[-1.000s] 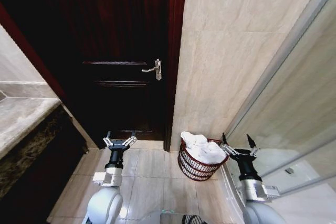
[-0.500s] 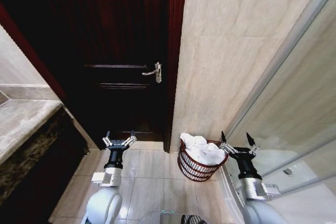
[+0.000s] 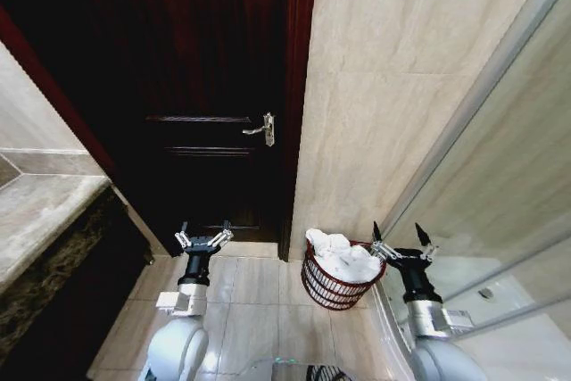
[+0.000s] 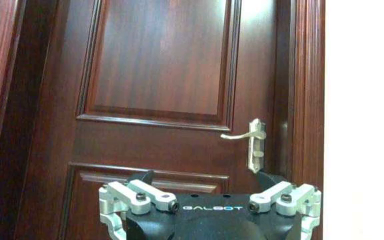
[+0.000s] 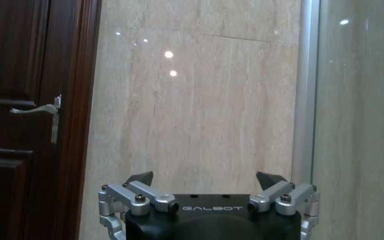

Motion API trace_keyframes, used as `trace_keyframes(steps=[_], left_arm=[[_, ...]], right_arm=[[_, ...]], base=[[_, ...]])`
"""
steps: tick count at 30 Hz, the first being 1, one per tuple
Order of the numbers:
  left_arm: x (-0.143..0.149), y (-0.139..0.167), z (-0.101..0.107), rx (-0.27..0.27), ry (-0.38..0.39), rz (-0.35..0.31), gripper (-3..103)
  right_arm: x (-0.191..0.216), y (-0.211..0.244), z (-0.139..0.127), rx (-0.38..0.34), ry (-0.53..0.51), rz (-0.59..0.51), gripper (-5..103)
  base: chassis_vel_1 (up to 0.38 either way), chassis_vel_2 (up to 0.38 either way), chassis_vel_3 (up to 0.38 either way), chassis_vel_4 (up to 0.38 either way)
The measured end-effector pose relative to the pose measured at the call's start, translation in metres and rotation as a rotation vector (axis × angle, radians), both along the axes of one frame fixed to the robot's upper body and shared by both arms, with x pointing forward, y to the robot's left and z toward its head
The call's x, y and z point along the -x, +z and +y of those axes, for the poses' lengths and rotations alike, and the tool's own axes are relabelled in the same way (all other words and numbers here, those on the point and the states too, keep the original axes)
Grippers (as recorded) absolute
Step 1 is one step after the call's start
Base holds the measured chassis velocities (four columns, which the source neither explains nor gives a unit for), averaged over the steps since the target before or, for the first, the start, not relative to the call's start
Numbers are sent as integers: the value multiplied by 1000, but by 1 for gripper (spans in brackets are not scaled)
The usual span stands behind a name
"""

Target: Discard the used towel into the hamper.

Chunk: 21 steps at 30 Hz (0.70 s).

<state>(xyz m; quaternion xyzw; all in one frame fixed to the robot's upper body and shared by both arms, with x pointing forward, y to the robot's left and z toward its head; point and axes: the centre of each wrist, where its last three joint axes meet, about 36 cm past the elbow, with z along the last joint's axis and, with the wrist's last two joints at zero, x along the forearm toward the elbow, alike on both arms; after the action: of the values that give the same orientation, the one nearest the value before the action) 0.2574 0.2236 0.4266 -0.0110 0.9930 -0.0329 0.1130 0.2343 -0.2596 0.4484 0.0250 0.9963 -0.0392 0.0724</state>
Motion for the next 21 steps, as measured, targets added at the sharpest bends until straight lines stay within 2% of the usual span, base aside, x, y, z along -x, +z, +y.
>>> trace_keyframes(steps=[21], left_arm=[[0, 2, 4, -8, 3, -1, 100]], right_arm=[[-1, 2, 2, -1, 4, 3, 100]], base=[[0, 0, 0, 0]])
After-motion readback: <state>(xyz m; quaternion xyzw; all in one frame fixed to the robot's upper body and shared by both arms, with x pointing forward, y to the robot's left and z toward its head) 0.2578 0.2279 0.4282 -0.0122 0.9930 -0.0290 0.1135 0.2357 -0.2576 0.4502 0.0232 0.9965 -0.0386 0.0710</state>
